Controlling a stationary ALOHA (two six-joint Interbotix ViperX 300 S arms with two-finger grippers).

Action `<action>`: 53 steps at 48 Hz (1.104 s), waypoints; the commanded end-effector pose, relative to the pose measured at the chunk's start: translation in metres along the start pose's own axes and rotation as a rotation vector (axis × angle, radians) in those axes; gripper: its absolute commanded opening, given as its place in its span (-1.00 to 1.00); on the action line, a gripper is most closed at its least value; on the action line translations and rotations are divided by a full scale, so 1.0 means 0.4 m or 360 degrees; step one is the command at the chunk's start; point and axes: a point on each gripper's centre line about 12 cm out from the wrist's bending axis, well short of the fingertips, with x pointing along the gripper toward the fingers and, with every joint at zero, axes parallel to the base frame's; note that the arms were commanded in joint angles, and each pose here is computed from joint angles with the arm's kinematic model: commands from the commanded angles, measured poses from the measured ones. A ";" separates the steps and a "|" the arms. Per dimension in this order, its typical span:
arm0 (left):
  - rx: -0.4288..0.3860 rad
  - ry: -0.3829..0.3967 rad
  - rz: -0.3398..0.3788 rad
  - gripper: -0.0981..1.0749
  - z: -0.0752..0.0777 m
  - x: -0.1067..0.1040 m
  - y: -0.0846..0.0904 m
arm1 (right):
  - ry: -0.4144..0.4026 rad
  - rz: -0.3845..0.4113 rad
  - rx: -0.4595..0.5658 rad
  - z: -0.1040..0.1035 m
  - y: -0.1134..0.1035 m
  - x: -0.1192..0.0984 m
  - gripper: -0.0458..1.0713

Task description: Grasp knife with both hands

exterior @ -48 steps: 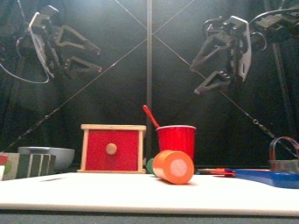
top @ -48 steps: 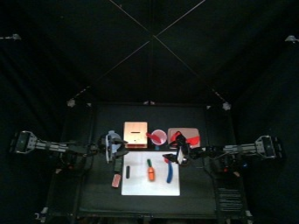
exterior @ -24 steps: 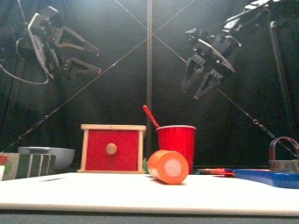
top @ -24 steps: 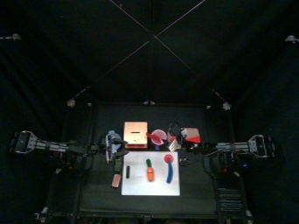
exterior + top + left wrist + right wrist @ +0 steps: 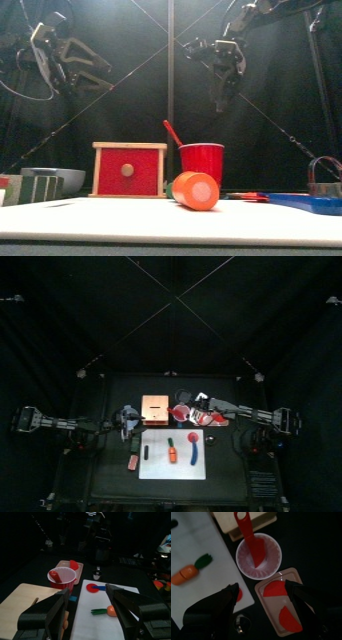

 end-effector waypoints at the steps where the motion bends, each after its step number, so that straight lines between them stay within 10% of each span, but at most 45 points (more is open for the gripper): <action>1: -0.0056 -0.0049 0.0046 0.75 0.027 0.011 0.008 | -0.0077 0.0031 -0.0010 0.009 -0.033 -0.005 0.89; 18: -0.0071 -0.0073 0.0144 0.75 0.034 0.013 0.044 | -0.0175 0.0277 -0.0460 0.119 -0.049 0.036 0.89; 53: 0.0003 -0.0020 0.0110 0.75 0.006 0.001 0.042 | -0.0076 0.0418 -0.0443 0.230 -0.035 0.124 0.89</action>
